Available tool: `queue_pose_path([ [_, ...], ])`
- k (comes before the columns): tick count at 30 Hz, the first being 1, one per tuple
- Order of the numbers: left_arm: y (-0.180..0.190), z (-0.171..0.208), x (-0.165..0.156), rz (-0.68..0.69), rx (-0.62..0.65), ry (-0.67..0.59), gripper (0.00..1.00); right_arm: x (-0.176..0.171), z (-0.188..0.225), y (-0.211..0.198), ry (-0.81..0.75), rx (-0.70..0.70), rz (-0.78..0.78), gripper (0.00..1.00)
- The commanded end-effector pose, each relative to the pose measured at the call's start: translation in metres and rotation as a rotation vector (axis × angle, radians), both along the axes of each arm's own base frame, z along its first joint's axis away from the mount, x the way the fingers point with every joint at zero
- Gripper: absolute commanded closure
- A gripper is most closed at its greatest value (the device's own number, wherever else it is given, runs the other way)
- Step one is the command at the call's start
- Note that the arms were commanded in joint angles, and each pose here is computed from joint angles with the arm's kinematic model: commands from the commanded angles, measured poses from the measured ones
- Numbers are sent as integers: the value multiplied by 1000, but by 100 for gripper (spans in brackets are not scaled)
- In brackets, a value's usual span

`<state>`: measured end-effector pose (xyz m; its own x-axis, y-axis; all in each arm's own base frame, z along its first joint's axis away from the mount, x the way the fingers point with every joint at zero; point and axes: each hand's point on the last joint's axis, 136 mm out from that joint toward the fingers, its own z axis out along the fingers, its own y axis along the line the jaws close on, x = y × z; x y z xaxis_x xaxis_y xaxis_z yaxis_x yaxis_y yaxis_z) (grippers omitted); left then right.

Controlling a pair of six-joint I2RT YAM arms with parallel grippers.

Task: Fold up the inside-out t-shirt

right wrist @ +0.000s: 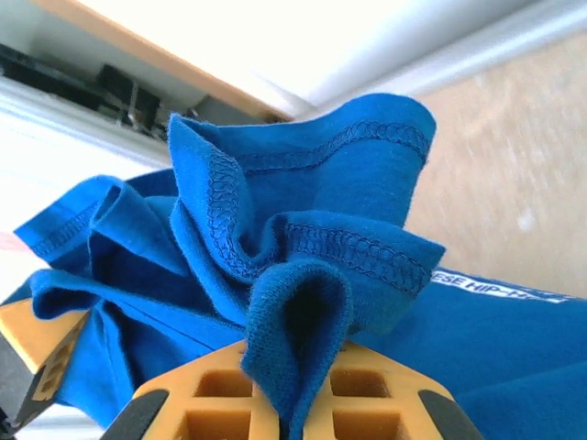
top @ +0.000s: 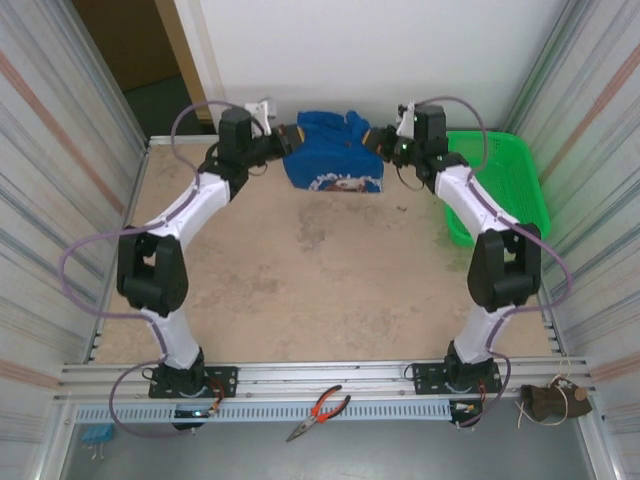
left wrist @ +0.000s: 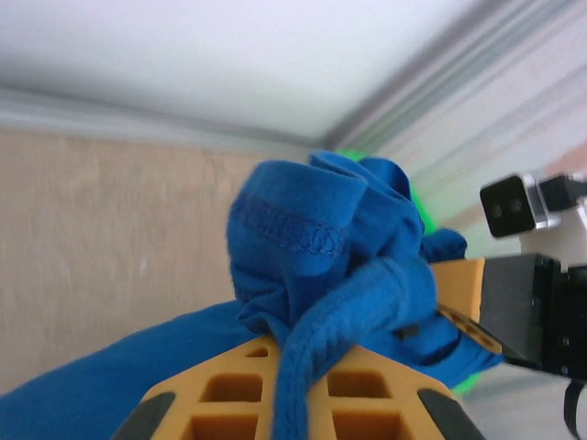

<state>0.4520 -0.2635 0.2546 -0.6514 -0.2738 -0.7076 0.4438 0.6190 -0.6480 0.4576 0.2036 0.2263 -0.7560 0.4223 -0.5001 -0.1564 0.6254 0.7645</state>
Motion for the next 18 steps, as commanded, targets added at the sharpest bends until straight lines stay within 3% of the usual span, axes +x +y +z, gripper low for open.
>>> queue_pose_path([
  [1,-13,-40,-48,-54,59,-9,100,-38,-32,1,-6,-11,-7,100],
  [4,-17,-71,-91,-57,134,-17,100,-79,-64,-1,19,-58,-18,100],
  [7,-13,-84,-108,-30,192,-35,100,-98,-78,-9,16,-123,-51,100],
  [18,-5,-110,-57,83,338,-47,100,-48,-91,-31,-4,-225,-157,100],
])
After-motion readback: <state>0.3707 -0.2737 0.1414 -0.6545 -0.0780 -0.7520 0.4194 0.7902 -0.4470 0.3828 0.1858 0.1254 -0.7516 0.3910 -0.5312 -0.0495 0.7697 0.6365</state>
